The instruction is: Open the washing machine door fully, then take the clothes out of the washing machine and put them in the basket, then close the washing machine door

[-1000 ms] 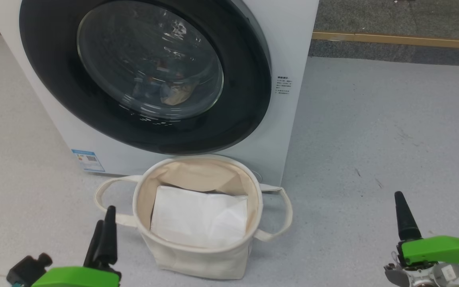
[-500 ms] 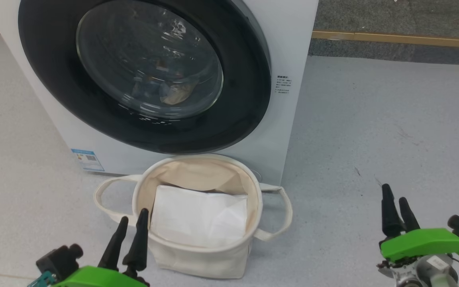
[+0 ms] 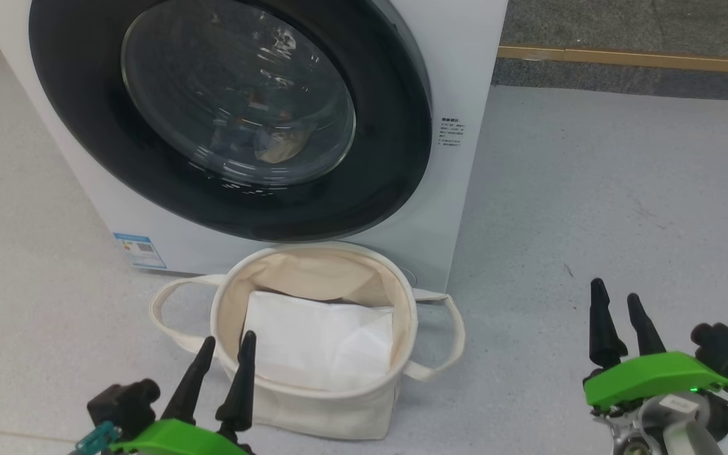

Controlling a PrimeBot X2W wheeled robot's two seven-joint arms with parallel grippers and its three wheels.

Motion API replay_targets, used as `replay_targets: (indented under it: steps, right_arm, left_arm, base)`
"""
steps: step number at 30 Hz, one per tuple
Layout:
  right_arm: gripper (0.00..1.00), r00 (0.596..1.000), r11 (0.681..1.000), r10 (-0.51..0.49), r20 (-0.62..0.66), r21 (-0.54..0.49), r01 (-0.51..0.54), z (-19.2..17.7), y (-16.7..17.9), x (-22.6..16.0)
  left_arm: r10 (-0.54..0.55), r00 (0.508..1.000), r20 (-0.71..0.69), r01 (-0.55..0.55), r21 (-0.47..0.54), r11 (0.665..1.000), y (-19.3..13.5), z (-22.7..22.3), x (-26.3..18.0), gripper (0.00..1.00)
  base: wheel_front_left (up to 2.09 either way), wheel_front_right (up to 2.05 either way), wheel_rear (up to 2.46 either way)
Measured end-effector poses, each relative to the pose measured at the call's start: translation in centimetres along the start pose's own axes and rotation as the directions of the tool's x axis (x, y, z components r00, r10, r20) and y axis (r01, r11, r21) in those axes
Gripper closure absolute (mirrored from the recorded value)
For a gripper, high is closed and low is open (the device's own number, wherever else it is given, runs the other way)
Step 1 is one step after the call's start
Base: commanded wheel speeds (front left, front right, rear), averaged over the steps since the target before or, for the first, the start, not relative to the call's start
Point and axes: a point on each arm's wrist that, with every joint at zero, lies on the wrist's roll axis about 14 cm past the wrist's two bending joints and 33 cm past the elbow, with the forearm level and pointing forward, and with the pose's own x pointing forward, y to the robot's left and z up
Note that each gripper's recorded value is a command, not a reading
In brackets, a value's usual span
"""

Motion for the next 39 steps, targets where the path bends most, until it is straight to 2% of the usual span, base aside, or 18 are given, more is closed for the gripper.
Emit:
replay_targets:
  steps: [14,29,33,39]
  right_arm:
    - [0.00,0.997,0.985,0.063,0.037,-0.165,-0.056,0.9,1.7,0.5]
    - [0.00,0.987,0.925,0.156,0.040,-0.358,-0.131,0.9,4.1,1.3]
    - [0.00,0.985,0.930,0.163,0.057,-0.341,-0.134,1.1,4.3,1.4]
    - [0.00,0.986,0.944,0.156,0.061,-0.302,-0.130,0.8,4.1,1.4]
  left_arm:
    - [-0.057,0.998,0.016,0.053,0.188,0.981,-1.6,0.2,0.2,0.00]
    - [-0.138,0.990,0.031,0.115,0.385,0.916,-3.6,0.0,0.5,0.00]
    - [-0.150,0.988,0.048,0.117,0.412,0.904,-4.0,0.3,0.6,0.00]
    - [-0.110,0.991,0.072,0.072,0.406,0.911,-3.2,0.6,0.7,0.00]
  base:
    - [0.00,0.00,0.00]
    - [0.00,0.00,0.00]
    - [0.00,0.00,0.00]
    - [0.00,0.00,0.00]
